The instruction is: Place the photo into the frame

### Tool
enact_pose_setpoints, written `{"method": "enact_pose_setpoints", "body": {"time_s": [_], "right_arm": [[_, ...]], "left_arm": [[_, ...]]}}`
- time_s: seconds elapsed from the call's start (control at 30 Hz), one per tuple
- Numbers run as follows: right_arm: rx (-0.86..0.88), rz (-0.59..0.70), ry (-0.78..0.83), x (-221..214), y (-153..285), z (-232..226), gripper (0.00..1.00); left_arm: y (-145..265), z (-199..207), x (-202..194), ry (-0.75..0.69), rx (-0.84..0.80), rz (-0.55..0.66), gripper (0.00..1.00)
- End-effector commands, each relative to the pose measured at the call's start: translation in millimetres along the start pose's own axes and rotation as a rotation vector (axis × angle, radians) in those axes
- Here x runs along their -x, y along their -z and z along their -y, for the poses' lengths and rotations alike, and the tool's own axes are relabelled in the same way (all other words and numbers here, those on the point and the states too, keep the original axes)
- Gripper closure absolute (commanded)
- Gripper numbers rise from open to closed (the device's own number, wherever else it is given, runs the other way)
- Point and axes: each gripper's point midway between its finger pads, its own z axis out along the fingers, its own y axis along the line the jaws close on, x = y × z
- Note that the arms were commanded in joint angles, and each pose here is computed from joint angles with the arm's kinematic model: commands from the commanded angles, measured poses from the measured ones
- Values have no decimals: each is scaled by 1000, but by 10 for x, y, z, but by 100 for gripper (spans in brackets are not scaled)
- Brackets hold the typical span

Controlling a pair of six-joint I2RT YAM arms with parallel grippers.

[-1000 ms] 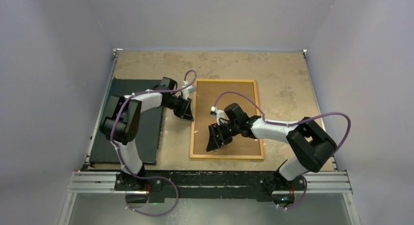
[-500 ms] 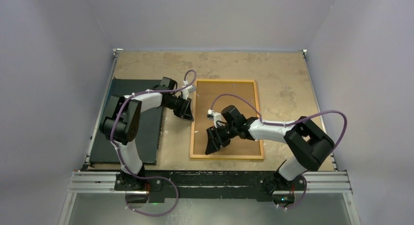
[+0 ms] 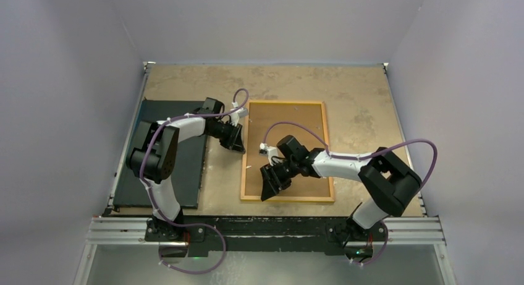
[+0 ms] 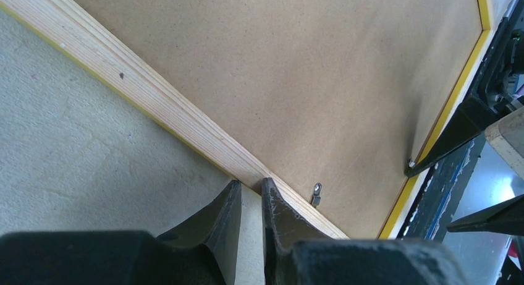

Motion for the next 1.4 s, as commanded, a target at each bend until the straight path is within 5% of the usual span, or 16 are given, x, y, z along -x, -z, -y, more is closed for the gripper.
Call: {"method": "enact_pose_setpoints", "body": {"time_s": [0.0,0.67,1.1,1.27,1.37], "right_arm": [[-13,-70,-8,-116,10,-9,40],[-162,-190,61,-224,-118,28,43],[-264,-146,140,-61,-197,92,76],[-302,-99,180,5,-128,63,75],[-334,-73,216,21,-109,28,61]], "left_arm": [[-22,-160,161,-70,75,40,86],[-8,-240,189,-67,122,39,87],[26,-270,200,-62,140,39,88],[37,-275,208,-60,141,37,88],[45,-278,224,-59,143,39,88]]}}
